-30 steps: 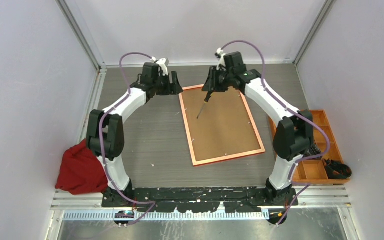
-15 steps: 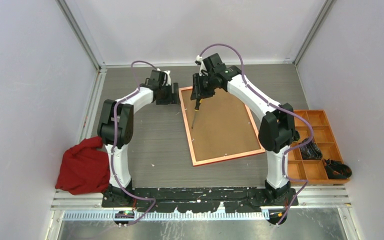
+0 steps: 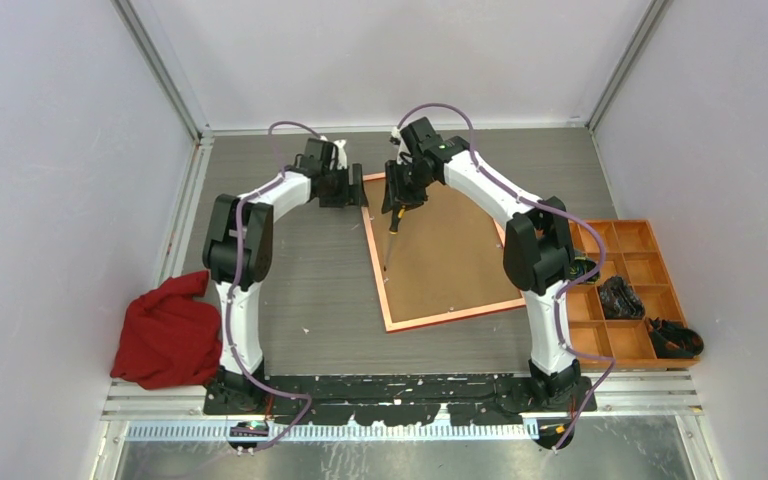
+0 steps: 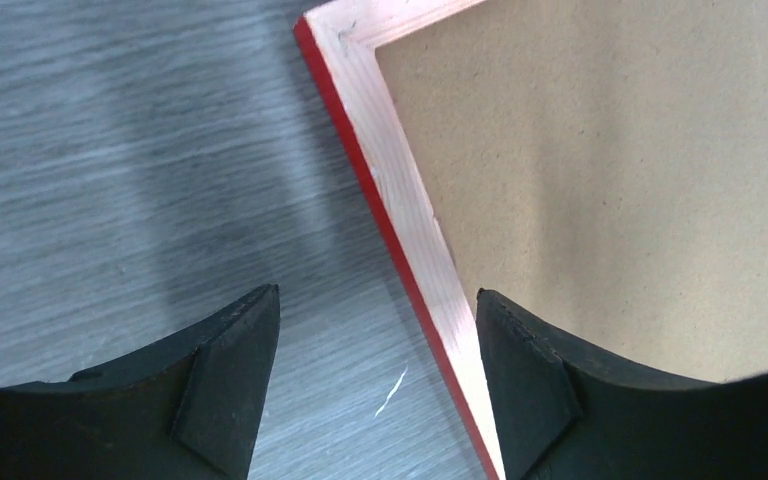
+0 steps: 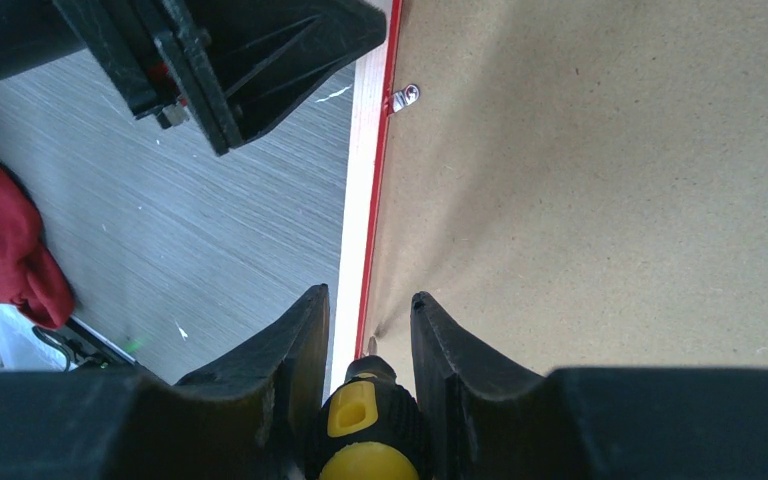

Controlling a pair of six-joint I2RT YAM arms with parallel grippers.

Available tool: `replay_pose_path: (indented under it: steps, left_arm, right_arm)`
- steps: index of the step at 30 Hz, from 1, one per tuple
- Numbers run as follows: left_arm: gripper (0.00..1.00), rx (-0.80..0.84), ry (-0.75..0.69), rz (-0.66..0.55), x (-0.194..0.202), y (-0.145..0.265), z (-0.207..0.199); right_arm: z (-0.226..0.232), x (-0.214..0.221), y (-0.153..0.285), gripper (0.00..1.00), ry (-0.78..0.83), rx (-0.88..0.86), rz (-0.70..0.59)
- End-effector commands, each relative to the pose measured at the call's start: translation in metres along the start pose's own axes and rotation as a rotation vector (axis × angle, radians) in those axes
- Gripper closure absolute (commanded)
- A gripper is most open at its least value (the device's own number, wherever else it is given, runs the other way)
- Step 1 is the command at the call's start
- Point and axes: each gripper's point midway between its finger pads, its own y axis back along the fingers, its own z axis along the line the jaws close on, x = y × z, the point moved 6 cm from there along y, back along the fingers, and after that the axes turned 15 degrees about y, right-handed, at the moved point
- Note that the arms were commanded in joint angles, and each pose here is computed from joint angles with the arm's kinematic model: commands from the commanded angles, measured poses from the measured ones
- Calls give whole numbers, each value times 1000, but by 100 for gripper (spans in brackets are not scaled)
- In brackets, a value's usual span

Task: Take the photo out of the frame
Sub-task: Release the photo frame item from the photo frame.

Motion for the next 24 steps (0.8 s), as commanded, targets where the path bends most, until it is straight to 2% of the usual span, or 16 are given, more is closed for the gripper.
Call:
replay_pose_path:
  steps: [1,4,10,21,24]
  left_arm:
    - [27,40,-23,8,-9,-8,-10]
    - [28,33,-20,21,-9,-15,-8]
    - [40,19,-11,60,-3,-28,-4]
    - [73,25,-18,106,9,-43,0]
    - [76,28,-22,117,12,-47,2]
  right_arm:
    - [14,-18,14,99,4,-59,-56]
    - [16,-15,13,99,-3,-70,-30]
    - [22,-6,12,99,14,-59,16]
    - [30,7,-5,99,20,-63,73]
    - [31,8,-8,99,13,-83,70]
